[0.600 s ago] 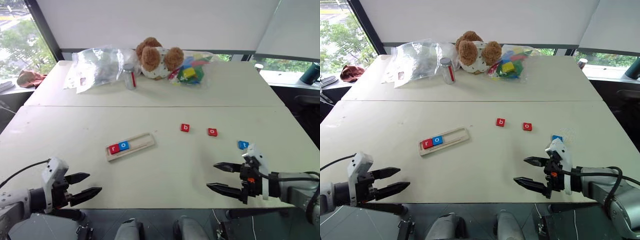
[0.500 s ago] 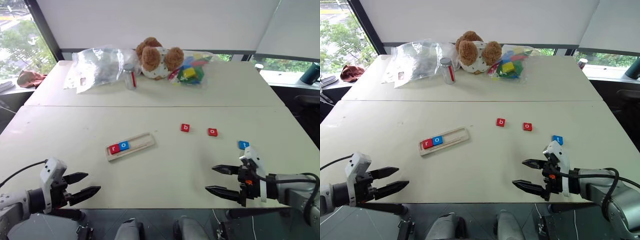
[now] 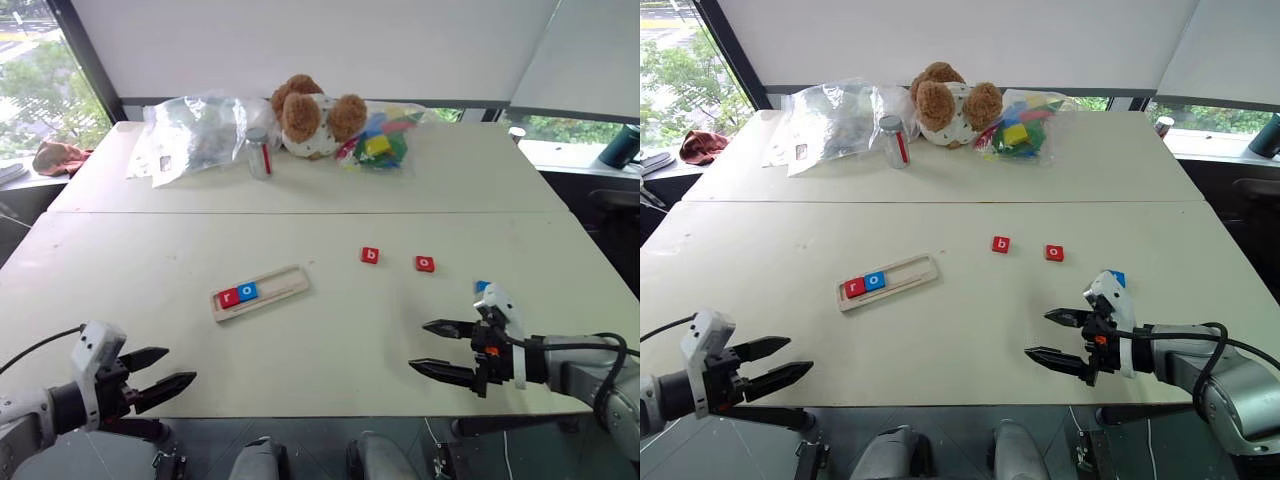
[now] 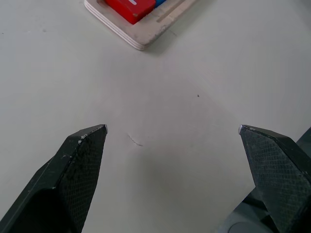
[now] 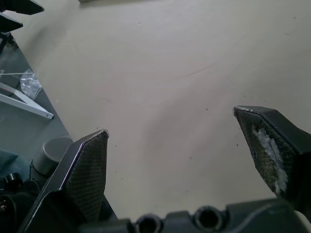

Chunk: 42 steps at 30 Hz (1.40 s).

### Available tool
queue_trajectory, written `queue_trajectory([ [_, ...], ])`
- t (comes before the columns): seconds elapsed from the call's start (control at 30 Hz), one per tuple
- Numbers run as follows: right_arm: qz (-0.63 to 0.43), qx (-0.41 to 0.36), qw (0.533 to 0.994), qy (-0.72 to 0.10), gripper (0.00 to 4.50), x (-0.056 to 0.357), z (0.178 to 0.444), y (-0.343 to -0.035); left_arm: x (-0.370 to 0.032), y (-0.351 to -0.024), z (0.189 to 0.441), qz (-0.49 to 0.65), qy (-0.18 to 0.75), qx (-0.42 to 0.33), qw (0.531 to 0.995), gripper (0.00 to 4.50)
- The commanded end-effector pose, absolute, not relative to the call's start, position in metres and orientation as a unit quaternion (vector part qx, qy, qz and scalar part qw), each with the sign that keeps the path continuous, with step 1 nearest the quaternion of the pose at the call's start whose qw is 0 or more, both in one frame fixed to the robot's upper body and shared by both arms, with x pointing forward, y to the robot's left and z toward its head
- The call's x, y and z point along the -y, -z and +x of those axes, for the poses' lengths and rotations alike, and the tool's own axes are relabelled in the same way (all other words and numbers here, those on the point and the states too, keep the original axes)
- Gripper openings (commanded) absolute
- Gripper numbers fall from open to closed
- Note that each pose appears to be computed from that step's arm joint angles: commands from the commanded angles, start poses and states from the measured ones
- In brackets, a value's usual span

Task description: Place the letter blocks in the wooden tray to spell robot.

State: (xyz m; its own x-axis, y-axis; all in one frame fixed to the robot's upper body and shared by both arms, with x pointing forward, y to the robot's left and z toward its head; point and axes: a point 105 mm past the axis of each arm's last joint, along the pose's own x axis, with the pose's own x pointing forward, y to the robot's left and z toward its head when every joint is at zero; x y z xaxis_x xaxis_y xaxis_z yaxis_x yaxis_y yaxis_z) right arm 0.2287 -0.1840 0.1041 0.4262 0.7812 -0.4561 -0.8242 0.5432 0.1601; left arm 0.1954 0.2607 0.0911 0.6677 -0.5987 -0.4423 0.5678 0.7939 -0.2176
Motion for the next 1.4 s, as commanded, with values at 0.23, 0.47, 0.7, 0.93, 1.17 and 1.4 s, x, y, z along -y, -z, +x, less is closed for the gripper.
queue_trajectory([
  [0.23,-0.072,-0.222,0.859,-0.455,4.49,0.194,0.249,-0.119,-0.301,-0.117,0.218,0.052,0.306,-0.222,0.924,4.50],
  [0.47,-0.065,-0.230,0.813,-0.530,4.49,0.145,0.257,-0.145,-0.253,-0.136,0.272,0.208,0.464,-0.168,0.845,4.50],
  [0.7,-0.105,-0.218,0.790,-0.563,4.49,0.109,0.250,-0.143,-0.232,-0.108,0.292,0.217,0.523,-0.173,0.806,4.50],
  [0.93,-0.103,-0.214,0.793,-0.561,4.49,0.099,0.233,-0.134,-0.227,-0.103,0.320,0.215,0.496,-0.134,0.830,4.50],
  [1.17,-0.103,-0.205,0.802,-0.551,4.49,0.101,0.237,-0.135,-0.223,-0.089,0.321,0.225,0.510,-0.145,0.817,4.50],
  [1.4,-0.105,-0.198,0.808,-0.545,4.50,0.102,0.238,-0.135,-0.220,-0.076,0.316,0.220,0.521,-0.157,0.809,3.11],
])
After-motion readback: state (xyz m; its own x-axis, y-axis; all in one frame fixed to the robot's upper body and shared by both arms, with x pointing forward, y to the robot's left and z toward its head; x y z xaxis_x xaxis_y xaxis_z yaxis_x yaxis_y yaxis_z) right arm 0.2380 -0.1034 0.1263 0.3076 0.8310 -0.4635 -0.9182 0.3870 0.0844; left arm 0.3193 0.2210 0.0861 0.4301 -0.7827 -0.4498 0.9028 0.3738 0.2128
